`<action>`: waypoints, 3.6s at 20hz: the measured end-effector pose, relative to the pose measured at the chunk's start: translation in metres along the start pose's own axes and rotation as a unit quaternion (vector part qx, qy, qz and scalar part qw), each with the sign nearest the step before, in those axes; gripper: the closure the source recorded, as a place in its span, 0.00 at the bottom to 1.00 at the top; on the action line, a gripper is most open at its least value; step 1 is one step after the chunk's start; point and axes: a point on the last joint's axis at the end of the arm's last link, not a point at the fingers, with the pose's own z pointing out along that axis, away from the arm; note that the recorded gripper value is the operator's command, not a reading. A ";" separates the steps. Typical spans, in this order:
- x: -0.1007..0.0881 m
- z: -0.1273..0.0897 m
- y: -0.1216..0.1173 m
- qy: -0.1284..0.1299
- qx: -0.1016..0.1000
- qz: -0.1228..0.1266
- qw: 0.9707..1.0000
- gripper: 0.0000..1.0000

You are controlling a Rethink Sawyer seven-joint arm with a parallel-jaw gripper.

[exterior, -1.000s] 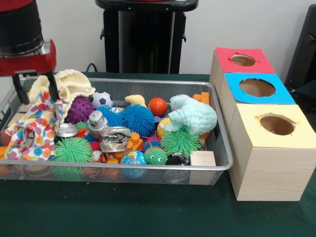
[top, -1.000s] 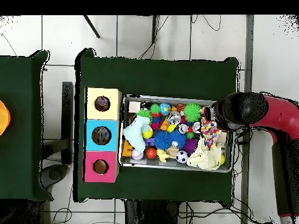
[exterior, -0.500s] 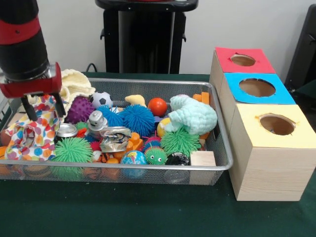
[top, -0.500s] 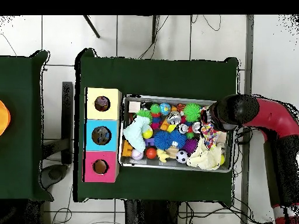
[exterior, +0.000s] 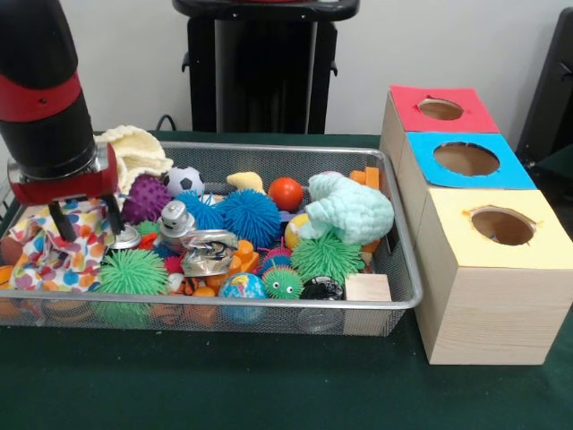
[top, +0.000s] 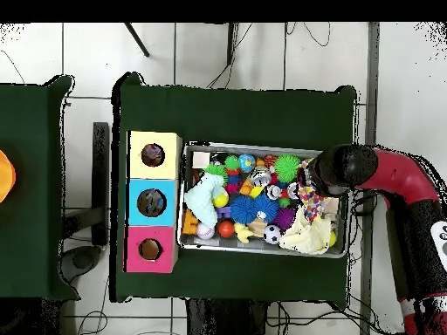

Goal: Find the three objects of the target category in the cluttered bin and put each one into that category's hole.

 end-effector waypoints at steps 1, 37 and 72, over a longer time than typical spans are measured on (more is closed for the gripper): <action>-0.002 0.003 -0.002 -0.002 -0.001 0.002 1.000 0.00; -0.020 -0.051 -0.020 -0.036 0.033 0.001 0.999 0.00; -0.016 -0.014 -0.016 -0.012 0.036 -0.058 0.998 0.00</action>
